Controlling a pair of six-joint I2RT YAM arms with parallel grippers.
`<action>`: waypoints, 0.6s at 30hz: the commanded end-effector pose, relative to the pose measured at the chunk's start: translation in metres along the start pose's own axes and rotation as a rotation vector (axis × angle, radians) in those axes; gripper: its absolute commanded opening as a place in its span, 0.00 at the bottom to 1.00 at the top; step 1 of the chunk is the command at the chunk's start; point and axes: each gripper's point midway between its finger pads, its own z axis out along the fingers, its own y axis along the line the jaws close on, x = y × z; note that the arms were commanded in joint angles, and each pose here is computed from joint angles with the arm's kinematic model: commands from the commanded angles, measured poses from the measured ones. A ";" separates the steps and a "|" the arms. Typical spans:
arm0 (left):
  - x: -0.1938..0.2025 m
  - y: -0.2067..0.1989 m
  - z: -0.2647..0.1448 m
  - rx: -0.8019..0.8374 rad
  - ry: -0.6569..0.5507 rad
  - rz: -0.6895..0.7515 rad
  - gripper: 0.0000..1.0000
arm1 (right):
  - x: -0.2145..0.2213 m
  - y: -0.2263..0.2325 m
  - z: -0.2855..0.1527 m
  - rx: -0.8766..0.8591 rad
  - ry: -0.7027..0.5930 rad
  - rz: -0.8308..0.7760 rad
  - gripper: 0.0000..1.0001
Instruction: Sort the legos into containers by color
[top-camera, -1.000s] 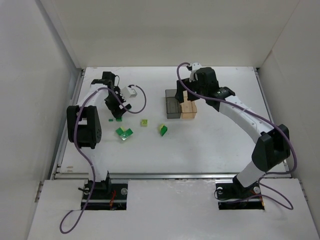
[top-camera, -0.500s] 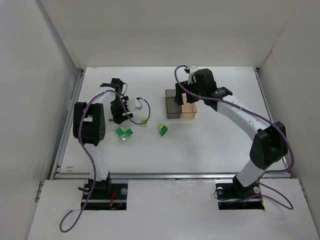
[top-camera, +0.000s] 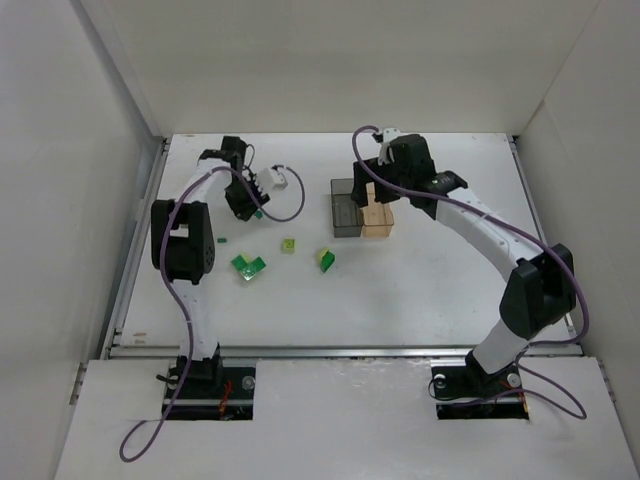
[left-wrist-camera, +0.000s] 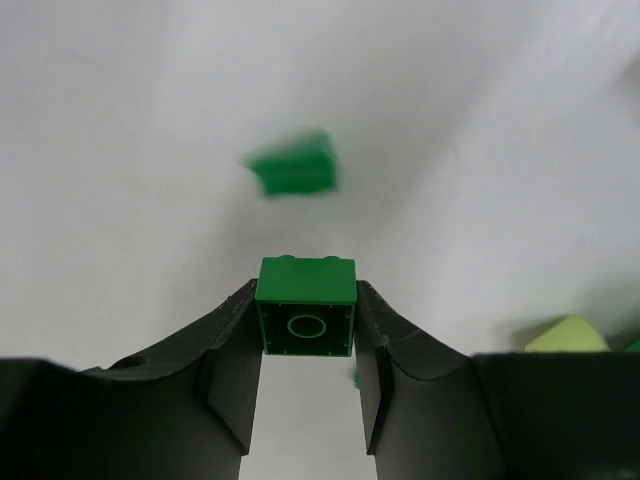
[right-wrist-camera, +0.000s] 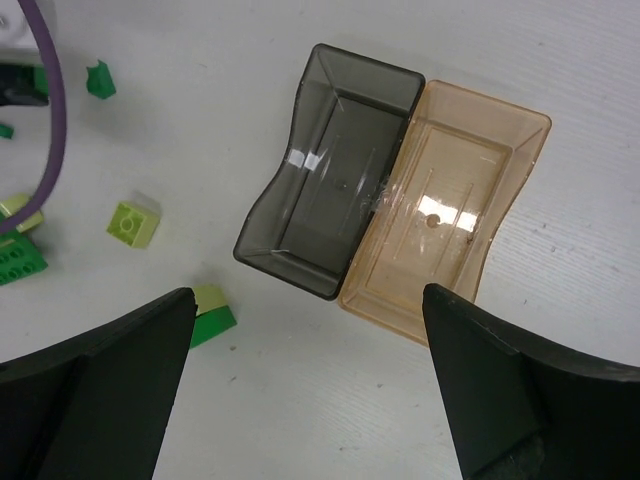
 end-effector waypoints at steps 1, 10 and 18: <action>-0.095 0.026 -0.072 -0.079 -0.335 -0.102 0.00 | -0.032 -0.025 -0.013 0.084 -0.079 0.104 1.00; -0.285 -0.042 -0.108 -0.015 -0.762 -0.174 0.00 | -0.024 -0.078 -0.039 0.177 -0.135 0.371 1.00; -0.316 -0.071 -0.049 0.029 -0.711 -0.141 0.22 | -0.006 -0.090 -0.066 0.271 -0.155 0.383 1.00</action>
